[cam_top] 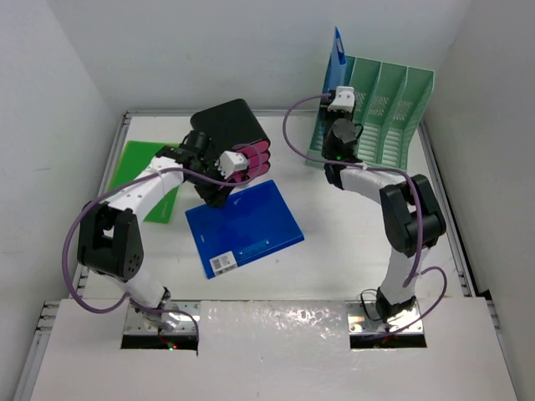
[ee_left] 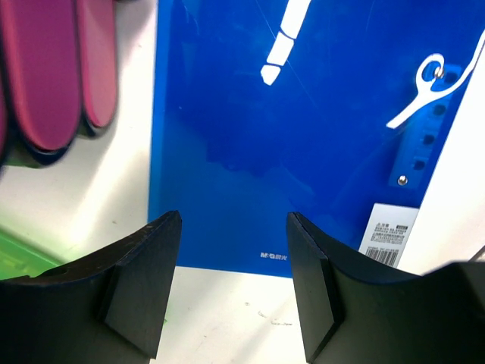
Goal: Organize the desk
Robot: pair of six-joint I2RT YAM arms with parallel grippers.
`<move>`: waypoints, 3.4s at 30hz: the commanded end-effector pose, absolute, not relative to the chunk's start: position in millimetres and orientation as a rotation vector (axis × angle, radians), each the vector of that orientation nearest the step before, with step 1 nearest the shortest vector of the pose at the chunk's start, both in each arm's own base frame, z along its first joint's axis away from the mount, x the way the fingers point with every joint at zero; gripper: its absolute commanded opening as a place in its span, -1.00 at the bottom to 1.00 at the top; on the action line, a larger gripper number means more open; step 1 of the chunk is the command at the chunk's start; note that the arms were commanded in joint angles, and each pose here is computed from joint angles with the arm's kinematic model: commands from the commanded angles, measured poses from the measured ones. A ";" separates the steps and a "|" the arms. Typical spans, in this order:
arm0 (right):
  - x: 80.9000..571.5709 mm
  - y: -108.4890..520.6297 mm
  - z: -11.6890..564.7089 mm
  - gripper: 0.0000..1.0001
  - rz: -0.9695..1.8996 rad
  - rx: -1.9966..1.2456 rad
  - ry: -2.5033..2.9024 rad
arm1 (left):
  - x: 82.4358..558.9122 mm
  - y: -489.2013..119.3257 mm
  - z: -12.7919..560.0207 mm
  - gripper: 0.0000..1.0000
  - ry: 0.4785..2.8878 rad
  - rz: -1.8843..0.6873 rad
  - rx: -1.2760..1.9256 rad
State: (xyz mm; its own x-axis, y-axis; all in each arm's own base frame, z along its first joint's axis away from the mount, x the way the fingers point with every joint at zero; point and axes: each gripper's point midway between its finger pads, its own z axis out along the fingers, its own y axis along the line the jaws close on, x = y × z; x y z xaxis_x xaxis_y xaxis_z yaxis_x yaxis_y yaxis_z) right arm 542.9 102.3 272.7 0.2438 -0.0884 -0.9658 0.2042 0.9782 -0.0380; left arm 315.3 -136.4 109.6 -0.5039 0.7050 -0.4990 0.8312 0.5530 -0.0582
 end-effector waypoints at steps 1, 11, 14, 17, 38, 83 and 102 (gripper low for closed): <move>550.7 105.1 217.6 -0.05 -0.226 0.043 1.561 | 312.4 -140.9 115.9 0.12 2.306 -0.409 1.282; 569.0 81.9 173.2 -0.71 -0.232 0.214 1.655 | 314.3 -141.7 115.3 0.12 2.310 -0.413 1.283; 569.8 84.8 158.7 -1.00 -0.234 0.219 1.729 | 315.0 -140.3 114.9 0.12 2.315 -0.405 1.281; 561.1 90.4 130.7 -1.00 -0.161 0.219 1.829 | 317.1 -140.3 118.5 0.12 2.311 -0.397 1.274; 415.7 58.9 71.5 -1.00 -0.186 0.164 2.135 | 321.8 -142.5 132.7 0.12 2.268 -0.386 1.267; 476.1 108.9 346.7 -1.00 0.030 0.004 1.269 | 353.4 -156.3 138.6 0.12 2.239 -0.410 1.277; 490.8 112.9 250.8 -1.00 0.060 0.051 1.192 | 348.8 -156.8 126.8 0.12 2.245 -0.431 1.302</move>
